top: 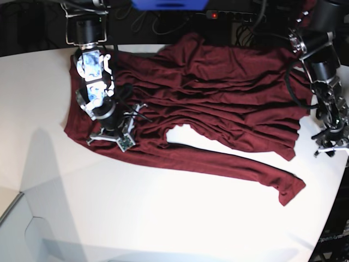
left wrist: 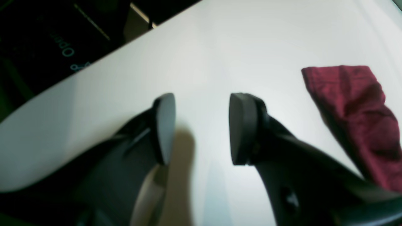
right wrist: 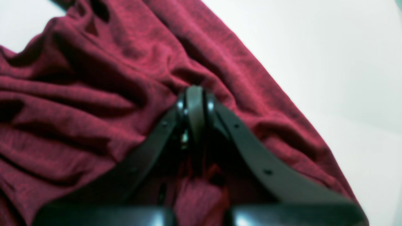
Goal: Layout the t-shirt on the table in an organized manner, then fold the t-shirt properly
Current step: 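Drag the shirt edge with the left gripper away from the right gripper, then release the fabric and move the left gripper back onto the shirt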
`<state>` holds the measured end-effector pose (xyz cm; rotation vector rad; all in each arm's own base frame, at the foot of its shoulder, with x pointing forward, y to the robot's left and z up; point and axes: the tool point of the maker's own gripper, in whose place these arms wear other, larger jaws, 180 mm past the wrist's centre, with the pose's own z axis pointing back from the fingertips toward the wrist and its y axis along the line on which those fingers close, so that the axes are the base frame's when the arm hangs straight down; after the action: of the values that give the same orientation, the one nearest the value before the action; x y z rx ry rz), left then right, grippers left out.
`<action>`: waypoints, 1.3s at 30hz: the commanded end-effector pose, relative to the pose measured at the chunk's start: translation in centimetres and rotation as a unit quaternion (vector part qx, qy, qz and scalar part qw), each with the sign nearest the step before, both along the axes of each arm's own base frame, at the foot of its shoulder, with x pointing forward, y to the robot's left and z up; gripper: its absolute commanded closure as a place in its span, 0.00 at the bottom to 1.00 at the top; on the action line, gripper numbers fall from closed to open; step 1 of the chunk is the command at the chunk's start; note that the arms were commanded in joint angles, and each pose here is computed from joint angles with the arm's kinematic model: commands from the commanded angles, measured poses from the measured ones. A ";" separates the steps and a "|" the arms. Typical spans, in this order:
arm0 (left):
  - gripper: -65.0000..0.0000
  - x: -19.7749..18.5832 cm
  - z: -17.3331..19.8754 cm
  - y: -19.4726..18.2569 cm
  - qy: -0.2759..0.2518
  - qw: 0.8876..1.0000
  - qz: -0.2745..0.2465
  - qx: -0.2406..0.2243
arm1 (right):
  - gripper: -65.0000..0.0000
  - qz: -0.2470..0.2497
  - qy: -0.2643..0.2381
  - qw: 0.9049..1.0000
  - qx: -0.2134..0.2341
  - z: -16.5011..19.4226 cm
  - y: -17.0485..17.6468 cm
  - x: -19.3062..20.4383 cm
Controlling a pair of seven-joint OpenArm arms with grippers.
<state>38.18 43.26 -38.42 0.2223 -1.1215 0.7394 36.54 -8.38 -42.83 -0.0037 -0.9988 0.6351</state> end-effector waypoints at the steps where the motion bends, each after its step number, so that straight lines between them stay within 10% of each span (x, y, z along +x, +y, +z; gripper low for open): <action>1: 0.58 1.1 2.7 1.2 -0.032 0.999 0.003 0.021 | 0.97 0.002 0.003 1.000 -0.008 0.1 -0.1 0.2; 16: 0.58 14.0 6.7 -9.0 -0.026 0.990 -0.133 0.024 | 0.97 -0.002 -0.014 0.999 -0.034 1.3 -2.2 0.5; 26: 0.58 13.0 5.6 -9.8 -0.032 0.988 -0.146 0.040 | 0.97 -0.028 -0.115 0.993 -0.028 8.8 -3.1 1.2; 39: 0.58 4.3 9.8 -16.2 -0.002 0.971 -0.238 0.021 | 0.97 -0.029 -0.055 0.998 -0.025 4.3 -3.3 0.6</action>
<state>41.88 25.51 -30.45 -0.0549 -1.0875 0.2780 35.91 -11.52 -40.46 -0.1013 -1.0158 0.6178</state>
